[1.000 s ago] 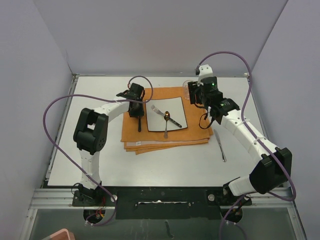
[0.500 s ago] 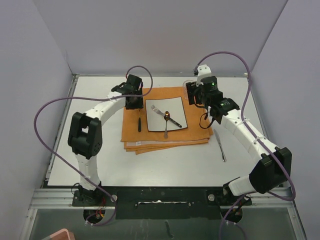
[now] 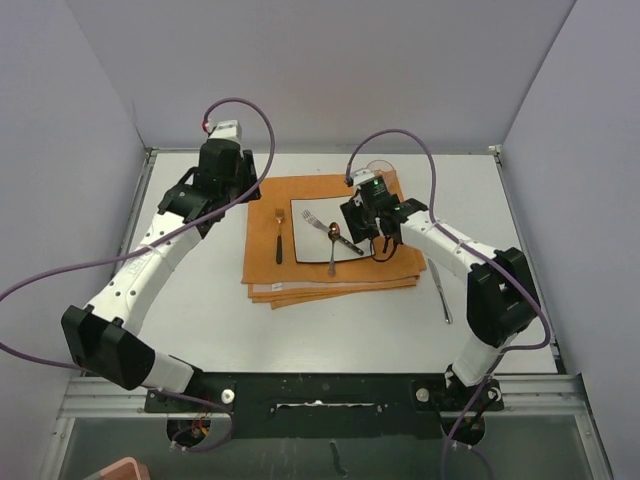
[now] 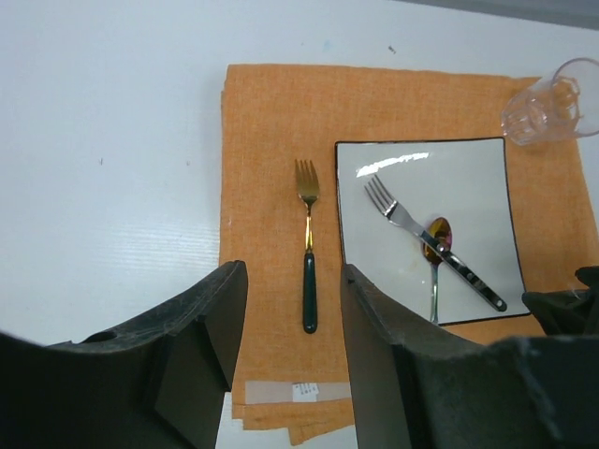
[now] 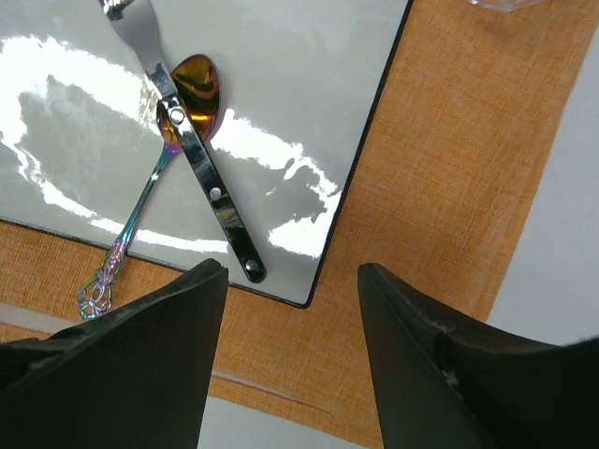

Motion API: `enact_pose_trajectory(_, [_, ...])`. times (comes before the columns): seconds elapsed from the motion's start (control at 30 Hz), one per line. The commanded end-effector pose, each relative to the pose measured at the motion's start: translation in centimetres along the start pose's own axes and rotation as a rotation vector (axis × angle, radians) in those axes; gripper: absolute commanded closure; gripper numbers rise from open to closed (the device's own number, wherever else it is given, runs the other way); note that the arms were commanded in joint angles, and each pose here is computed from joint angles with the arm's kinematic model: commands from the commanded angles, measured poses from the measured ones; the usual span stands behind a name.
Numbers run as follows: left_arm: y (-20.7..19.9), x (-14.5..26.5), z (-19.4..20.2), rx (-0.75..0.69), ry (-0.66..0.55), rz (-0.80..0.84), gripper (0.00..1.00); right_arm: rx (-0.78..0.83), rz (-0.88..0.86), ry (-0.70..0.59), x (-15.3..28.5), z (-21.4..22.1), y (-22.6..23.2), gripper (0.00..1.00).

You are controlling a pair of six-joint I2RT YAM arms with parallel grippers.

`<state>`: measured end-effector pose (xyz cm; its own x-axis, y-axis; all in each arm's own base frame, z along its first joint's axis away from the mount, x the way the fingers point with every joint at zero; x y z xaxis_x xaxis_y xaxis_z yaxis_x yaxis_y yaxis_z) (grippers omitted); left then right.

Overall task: Set the dinner table for one person
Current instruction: Pick up the fork from the napkin.

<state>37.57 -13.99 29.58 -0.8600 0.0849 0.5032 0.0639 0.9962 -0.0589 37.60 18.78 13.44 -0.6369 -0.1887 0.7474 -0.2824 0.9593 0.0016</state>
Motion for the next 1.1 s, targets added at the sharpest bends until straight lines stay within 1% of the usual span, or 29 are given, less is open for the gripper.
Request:
enact_pose_trajectory(0.0, [0.8, -0.3, 1.4, -0.015, 0.02, -0.032, 0.57, -0.023, -0.027, -0.024, 0.9, -1.2, 1.0, 0.41])
enact_pose_trajectory(0.13, [0.8, -0.6, 2.0, -0.005, 0.031, -0.026, 0.57, -0.002, -0.028, 0.007, 0.4, -0.5, 1.8, 0.41])
enact_pose_trajectory(0.3, [0.4, -1.0, 2.6, 0.011, 0.045, -0.011, 0.57, 0.0, -0.002, 0.084, -0.6, 1.1, 2.5, 0.41])
enact_pose_trajectory(0.73, [0.2, -1.4, 3.8, 0.024, 0.065, 0.004, 0.57, 0.039, -0.005, 0.14, -2.8, 2.2, 4.0, 0.4])
enact_pose_trajectory(1.07, [0.1, -1.5, 4.3, 0.015, 0.078, 0.009, 0.57, 0.052, 0.009, 0.153, -4.5, 2.1, 4.5, 0.4])
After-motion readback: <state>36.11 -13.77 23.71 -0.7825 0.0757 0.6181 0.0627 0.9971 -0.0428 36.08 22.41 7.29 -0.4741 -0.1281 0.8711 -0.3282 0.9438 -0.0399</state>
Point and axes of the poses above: each gripper's point midway between its finger pads, its own x axis back along the fingers, its own y axis along the line the jaws close on, z = x × y, the point moved 2 cm from there along x, back along the fingers, and after that the axes turned 9 degrees about -x, right-handed, at the moved point
